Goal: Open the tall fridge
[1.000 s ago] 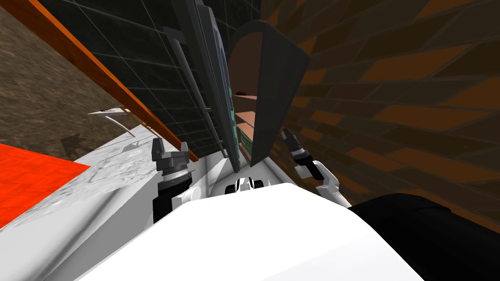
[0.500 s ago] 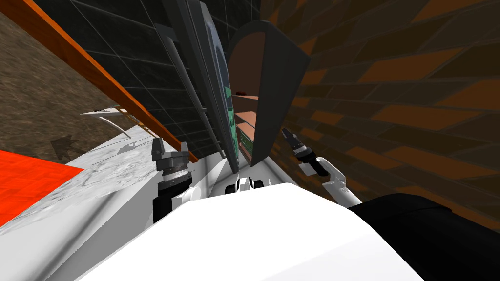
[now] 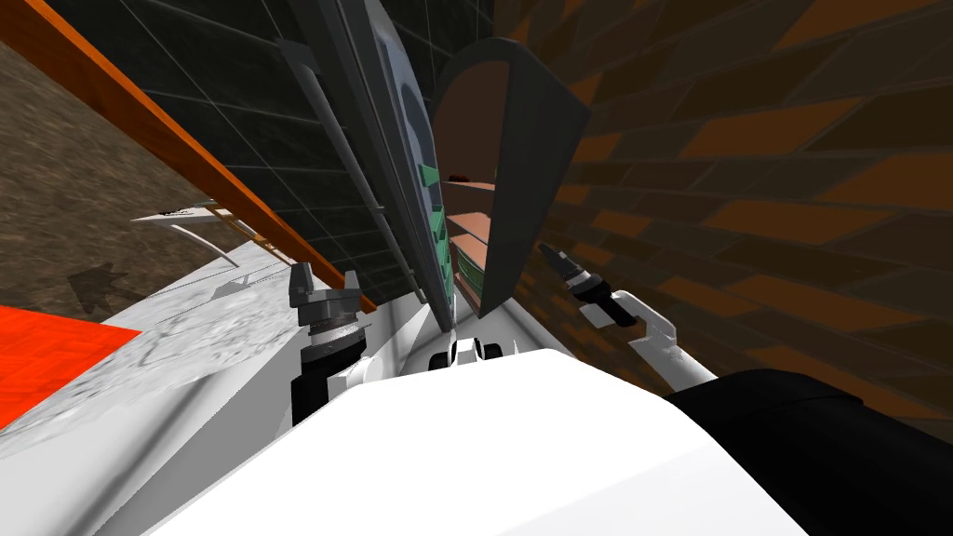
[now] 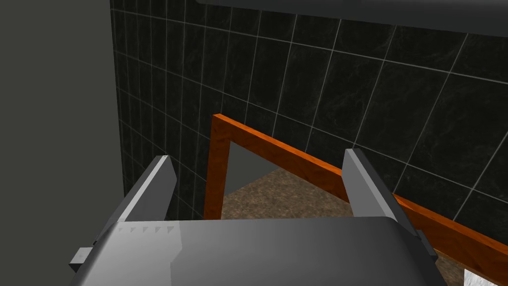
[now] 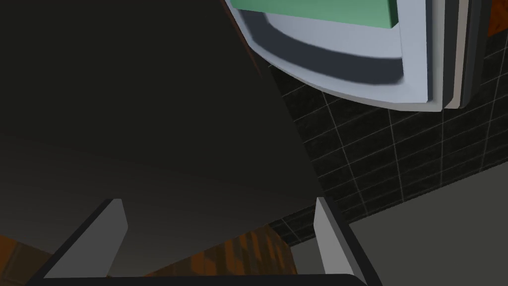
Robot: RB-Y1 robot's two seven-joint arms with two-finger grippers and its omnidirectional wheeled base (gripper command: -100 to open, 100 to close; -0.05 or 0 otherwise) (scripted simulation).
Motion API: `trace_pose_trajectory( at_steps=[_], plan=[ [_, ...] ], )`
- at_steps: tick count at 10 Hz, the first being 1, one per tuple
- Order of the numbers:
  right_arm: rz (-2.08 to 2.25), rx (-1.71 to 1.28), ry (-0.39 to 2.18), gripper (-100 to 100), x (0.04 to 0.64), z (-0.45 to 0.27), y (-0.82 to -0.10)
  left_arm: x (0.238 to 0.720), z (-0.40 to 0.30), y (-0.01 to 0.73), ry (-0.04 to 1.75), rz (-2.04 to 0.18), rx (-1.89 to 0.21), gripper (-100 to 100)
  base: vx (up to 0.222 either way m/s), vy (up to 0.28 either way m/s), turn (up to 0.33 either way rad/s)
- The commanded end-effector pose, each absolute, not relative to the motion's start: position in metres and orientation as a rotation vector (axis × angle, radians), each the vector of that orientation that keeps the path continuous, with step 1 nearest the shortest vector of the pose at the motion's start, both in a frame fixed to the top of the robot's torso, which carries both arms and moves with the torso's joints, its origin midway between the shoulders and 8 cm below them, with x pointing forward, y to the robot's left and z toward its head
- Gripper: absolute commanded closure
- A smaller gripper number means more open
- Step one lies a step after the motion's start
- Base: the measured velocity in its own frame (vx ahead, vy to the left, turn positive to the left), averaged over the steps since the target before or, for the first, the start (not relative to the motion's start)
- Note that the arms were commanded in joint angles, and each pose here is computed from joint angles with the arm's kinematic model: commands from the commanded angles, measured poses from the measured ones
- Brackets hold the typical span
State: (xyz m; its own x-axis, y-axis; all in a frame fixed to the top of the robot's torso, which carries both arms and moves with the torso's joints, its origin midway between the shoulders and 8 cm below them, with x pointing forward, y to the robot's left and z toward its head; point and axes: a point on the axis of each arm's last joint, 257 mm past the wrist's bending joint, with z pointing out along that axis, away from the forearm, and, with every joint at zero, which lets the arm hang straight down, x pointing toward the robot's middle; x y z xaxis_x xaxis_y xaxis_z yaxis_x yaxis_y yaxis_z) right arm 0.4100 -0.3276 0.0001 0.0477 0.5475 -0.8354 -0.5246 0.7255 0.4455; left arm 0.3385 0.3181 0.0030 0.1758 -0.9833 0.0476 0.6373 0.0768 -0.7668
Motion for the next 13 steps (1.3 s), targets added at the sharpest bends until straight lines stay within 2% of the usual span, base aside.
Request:
trace_pose_trajectory(
  at_steps=[1, 13],
  plan=[
    [0.736, -0.042, 1.326, -100, 0.418, 0.004, -0.34, 0.338, 0.003, 0.318, 0.572, -1.318, -0.758, 0, 0.012, 0.054, -0.061],
    [0.402, -0.328, 1.427, -100, 0.452, 0.043, -0.379, 0.338, 0.003, 0.318, 0.572, -1.318, -0.758, 0, 0.008, 0.046, -0.026]
  ],
)
